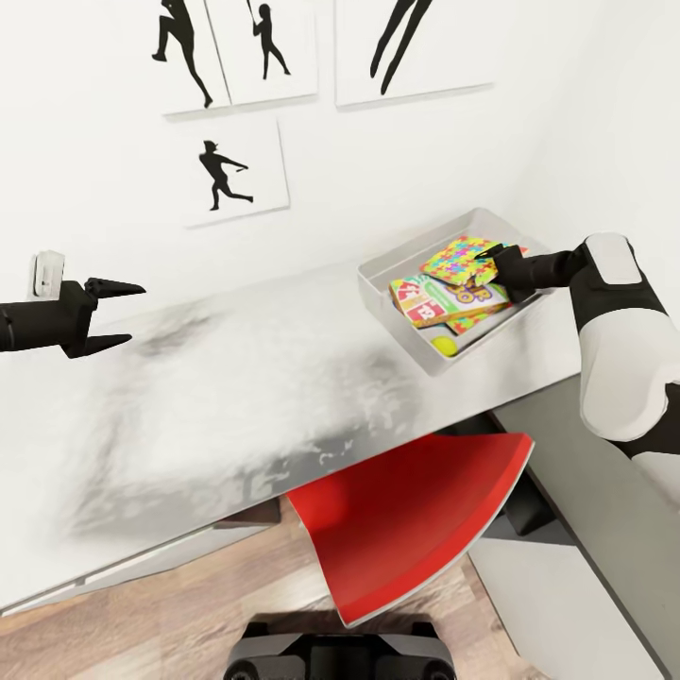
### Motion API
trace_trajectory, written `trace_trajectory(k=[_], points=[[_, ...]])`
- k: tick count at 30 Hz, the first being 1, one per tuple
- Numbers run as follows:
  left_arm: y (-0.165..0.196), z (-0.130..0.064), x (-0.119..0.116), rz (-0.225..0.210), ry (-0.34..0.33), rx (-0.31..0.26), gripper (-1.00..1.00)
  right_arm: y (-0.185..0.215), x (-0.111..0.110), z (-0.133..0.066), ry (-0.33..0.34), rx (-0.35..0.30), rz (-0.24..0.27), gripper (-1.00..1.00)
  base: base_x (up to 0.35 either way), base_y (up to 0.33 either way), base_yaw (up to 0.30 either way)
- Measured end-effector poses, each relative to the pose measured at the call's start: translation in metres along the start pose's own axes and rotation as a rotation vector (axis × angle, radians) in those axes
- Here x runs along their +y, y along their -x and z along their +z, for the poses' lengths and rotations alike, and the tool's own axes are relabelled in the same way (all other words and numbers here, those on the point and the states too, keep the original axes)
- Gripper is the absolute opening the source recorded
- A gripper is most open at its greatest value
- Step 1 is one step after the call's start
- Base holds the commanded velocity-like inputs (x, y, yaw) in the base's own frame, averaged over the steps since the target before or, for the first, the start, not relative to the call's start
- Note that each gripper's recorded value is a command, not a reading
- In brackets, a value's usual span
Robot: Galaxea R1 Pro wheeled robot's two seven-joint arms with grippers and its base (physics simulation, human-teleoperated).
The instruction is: Put all the toys in the child's room - the three board games (two on the bed and one on the table), the two jigsaw puzzles on the table, and the tennis ball on the table - inside the toy box on the table in the child's room.
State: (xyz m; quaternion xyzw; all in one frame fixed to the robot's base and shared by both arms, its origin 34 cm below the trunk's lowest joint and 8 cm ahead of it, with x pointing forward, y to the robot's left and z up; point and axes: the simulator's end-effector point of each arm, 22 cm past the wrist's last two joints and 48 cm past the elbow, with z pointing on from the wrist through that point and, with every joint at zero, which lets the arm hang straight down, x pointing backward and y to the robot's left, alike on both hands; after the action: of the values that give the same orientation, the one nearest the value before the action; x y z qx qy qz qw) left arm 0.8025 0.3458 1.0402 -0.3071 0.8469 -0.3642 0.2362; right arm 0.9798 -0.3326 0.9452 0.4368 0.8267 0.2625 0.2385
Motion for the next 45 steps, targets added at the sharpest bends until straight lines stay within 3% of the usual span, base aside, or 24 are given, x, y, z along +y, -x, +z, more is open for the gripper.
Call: trace_trajectory(k=[23, 24, 45], points=[[-0.0001, 0.0010, 0.0008, 0.001, 0.001, 0.001, 1.00, -0.0050, 0.0013, 0.0034, 0.002, 0.008, -0.001, -1.00, 0.000, 0.000, 0.000], [-0.0001, 0.0010, 0.0008, 0.001, 0.001, 0.001, 1.00, -0.0050, 0.0013, 0.0034, 0.003, 0.008, -0.001, 1.00, 0.000, 0.000, 0.000], [0.0010, 0.0004, -0.0004, 0.001, -0.001, -0.001, 1.00, -0.0024, 0.0010, 0.0016, 0.003, 0.007, -0.002, 1.00, 0.000, 0.000, 0.000]])
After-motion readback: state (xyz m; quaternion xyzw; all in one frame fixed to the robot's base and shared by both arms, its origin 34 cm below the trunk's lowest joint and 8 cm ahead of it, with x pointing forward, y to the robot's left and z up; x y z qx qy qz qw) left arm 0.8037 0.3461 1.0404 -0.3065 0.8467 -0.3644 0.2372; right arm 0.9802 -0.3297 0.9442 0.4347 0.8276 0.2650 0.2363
